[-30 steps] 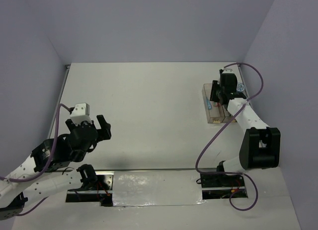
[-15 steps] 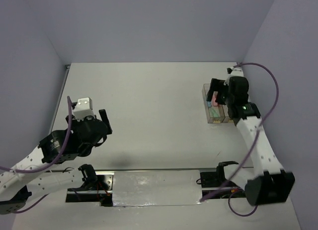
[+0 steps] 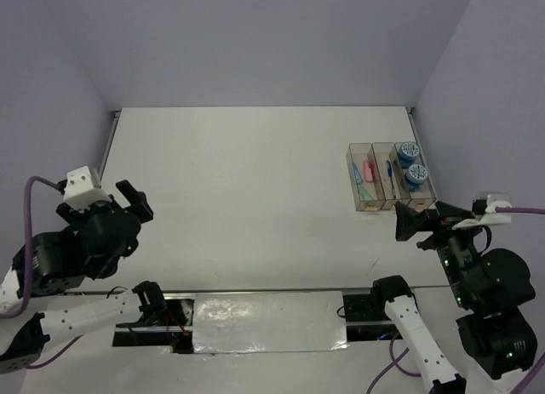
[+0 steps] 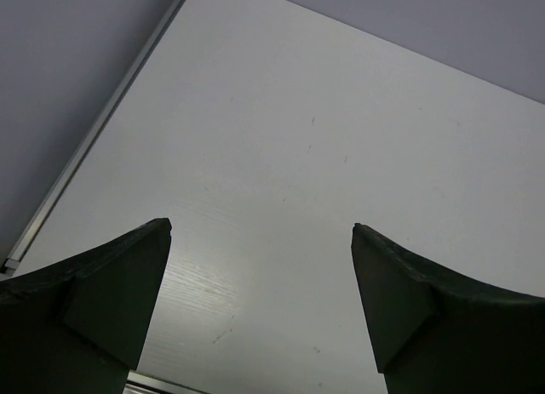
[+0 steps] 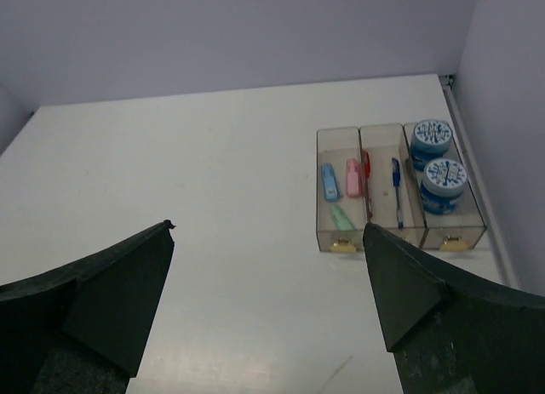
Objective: Sort the stationery into containers
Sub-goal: Reset both arms
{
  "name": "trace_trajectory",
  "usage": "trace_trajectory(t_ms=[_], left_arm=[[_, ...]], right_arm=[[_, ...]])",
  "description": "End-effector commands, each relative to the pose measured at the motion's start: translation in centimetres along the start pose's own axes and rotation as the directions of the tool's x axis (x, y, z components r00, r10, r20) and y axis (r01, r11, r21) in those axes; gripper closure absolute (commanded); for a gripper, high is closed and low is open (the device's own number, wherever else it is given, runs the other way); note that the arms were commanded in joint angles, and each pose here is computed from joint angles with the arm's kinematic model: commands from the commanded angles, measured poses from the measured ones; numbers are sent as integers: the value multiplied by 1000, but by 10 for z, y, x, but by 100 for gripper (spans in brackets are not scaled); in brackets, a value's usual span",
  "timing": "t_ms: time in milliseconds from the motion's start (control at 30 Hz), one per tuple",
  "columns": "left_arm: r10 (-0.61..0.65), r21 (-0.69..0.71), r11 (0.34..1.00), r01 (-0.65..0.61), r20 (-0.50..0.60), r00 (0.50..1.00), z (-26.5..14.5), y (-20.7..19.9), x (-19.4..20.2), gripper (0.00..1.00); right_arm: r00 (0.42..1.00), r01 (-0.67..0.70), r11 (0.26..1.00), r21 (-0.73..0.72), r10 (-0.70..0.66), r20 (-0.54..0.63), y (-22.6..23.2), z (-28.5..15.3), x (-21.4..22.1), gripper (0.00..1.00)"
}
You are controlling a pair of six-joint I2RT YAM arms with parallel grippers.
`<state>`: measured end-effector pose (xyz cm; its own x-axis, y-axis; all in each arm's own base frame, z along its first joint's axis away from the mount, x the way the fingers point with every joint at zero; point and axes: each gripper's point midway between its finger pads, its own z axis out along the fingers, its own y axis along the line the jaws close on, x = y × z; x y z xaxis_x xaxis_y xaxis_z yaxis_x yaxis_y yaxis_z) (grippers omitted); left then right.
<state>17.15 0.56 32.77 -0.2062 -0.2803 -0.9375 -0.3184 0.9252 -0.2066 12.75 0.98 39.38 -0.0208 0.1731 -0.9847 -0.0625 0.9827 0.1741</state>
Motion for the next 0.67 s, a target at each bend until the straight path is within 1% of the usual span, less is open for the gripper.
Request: trace_trajectory(t_ms=[0,33,67,133,200,400,633], left_arm=[[5,1,1000,-5,26,1000,-7,26,-9,1],[-4,11,1000,3,22,1000,-8,29,-7,1],[-9,19,1000,9,17,1000,-8,31,-4,1],[-53,41,998,52,18,998,-11,42,-2,1],[-88,61,994,87,22,996,-13,48,0,1],[-106,71,992,104,23,994,-15,57,3,1],[-92,71,993,90,18,996,-14,54,6,1]], right_arm=[[993,45,999,15,-43,-109,-13,-30,29,0],[995,44,998,43,-40,-88,-20,-35,26,0],[997,42,998,36,-40,-69,-22,-41,25,0],[997,43,997,70,-39,-63,-31,-45,25,0],[997,44,997,70,-39,-70,-33,-44,30,0],[998,35,996,86,-30,-62,-36,-42,32,0],[998,29,997,73,-25,-62,-34,-40,34,0]])
